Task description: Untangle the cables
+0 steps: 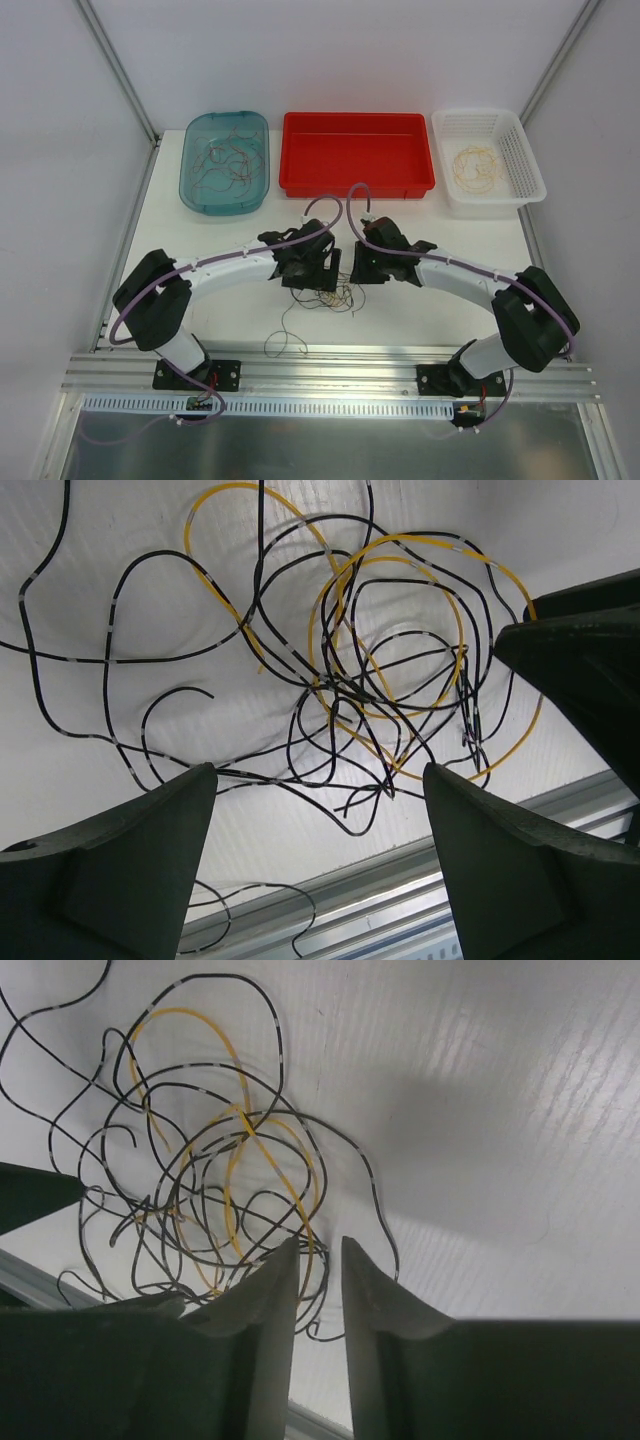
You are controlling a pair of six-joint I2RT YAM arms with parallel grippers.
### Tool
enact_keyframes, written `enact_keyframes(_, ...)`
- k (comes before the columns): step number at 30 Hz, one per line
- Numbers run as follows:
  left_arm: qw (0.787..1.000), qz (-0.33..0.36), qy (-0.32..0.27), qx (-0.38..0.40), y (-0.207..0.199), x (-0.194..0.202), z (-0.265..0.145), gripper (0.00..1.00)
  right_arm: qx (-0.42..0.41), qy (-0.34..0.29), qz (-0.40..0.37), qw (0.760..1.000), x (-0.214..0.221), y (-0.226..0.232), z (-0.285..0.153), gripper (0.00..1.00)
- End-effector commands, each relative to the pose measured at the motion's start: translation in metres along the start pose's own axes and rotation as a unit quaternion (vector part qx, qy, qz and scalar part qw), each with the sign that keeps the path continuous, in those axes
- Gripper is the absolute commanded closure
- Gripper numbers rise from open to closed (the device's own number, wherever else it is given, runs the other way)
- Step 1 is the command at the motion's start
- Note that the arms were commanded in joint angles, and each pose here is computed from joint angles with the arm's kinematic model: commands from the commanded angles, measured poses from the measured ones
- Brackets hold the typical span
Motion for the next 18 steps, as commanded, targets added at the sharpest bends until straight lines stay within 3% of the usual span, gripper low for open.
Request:
enact_keyframes(1, 1.0, -0.017, -0.008, -0.01, -0.004, -0.01, 0.006, 0.16, -0.036, -0.044, -0.001, 0.998, -0.026, 0.019, -0.005, 0.75)
enact_keyframes(2, 1.0, -0.018, -0.009, -0.016, -0.002, -0.01, 0.008, 0.16, -0.036, -0.047, -0.006, 0.998, -0.027, 0.018, -0.008, 0.87)
enact_keyframes(4, 0.999, -0.02, -0.004, -0.029, 0.003, -0.008, 0.015, 0.18, -0.032, -0.06, -0.016, 0.998, -0.032, 0.019, -0.021, 0.98)
enact_keyframes(9, 0.997, -0.054, 0.008, -0.056, 0.027, -0.008, 0.025, 0.23, 0.009, -0.085, -0.064, 0.994, -0.038, 0.008, -0.066, 0.99)
enact_keyframes(18, 0.991, -0.095, 0.016, -0.091, 0.069, -0.007, 0.027, 0.25, 0.043, -0.215, -0.134, 0.966, -0.077, 0.006, -0.22, 0.99)
Point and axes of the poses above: each gripper's point midway between its finger pads, its own z axis out along the fingers, its own y axis along the line the jaws close on, x = y × z, the point moved 4 cm from there along -z, back along the fingers, and after that the axes turned 2 degrees about -z, right-handed, at the moved point
